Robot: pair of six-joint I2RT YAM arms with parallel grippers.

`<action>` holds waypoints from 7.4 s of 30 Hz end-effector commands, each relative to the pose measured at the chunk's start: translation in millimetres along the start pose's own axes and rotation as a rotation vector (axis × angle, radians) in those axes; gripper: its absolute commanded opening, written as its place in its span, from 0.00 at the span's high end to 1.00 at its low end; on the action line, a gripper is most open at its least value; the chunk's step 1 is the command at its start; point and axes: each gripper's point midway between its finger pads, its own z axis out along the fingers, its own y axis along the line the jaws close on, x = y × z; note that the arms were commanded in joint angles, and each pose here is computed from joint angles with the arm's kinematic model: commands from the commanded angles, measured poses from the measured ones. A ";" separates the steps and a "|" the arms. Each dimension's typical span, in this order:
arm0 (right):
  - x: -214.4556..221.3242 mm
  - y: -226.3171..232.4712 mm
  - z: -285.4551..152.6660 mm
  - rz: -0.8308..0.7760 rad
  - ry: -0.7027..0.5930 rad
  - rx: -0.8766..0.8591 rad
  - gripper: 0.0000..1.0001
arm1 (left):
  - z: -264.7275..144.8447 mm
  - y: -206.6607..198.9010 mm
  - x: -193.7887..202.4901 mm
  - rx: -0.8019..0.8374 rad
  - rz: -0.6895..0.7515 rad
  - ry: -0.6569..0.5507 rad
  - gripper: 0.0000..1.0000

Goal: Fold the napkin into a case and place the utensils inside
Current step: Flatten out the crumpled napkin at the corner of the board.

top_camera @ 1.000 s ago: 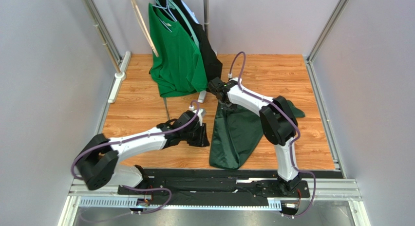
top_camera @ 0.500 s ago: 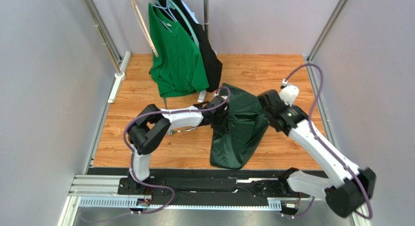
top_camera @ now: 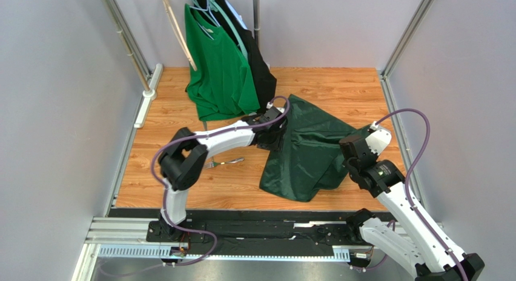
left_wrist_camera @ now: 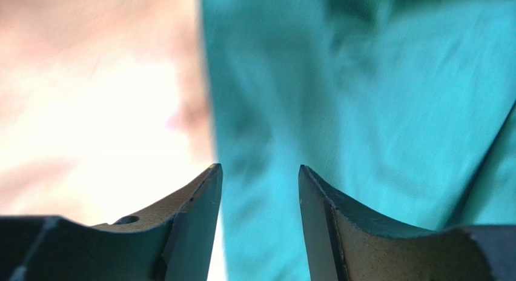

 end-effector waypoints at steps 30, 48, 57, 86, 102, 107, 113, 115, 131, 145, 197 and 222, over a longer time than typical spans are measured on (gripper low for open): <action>7.6 7.3 -3.8 0.032 0.017 -0.082 1.00 | -48.6 20.9 158.6 -0.227 -0.382 0.220 0.45; -87.0 -37.2 -88.7 0.303 -0.336 -0.245 1.00 | -196.2 -51.3 -10.0 0.275 -0.105 -0.412 1.00; -172.1 -46.1 -237.6 0.237 -0.628 -0.734 1.00 | -400.4 -66.6 -89.2 0.497 0.056 -0.840 1.00; -148.5 -39.9 59.6 0.196 -0.288 0.297 1.00 | -93.7 -57.0 -281.5 0.003 0.161 -0.830 1.00; -148.4 -47.4 261.1 0.234 -0.083 0.164 1.00 | 23.8 4.4 -336.4 -0.034 -0.021 -1.029 1.00; -169.8 -34.6 301.4 0.200 -0.084 0.125 1.00 | 36.9 14.1 -347.5 0.039 -0.093 -1.088 1.00; -186.2 -42.0 315.8 0.189 -0.018 0.224 0.34 | 35.3 26.2 -355.1 0.033 -0.156 -1.092 0.54; -178.6 -51.0 301.7 0.193 0.037 0.284 0.21 | 21.7 20.8 -356.2 0.028 -0.100 -1.056 0.01; -39.8 73.9 198.6 0.183 0.343 -0.129 0.35 | -116.4 -134.5 -203.2 0.453 0.173 -0.675 0.23; 29.7 -36.2 216.6 0.205 0.468 0.220 0.45 | -78.1 -110.7 -41.5 0.403 0.151 -0.196 0.40; -118.9 445.3 304.3 0.662 0.216 -1.091 1.00 | 31.1 -8.5 22.2 0.106 -0.138 0.012 0.97; -21.6 83.2 250.7 0.067 0.382 -0.084 0.55 | -11.0 -35.8 -19.2 0.145 0.096 -0.061 0.67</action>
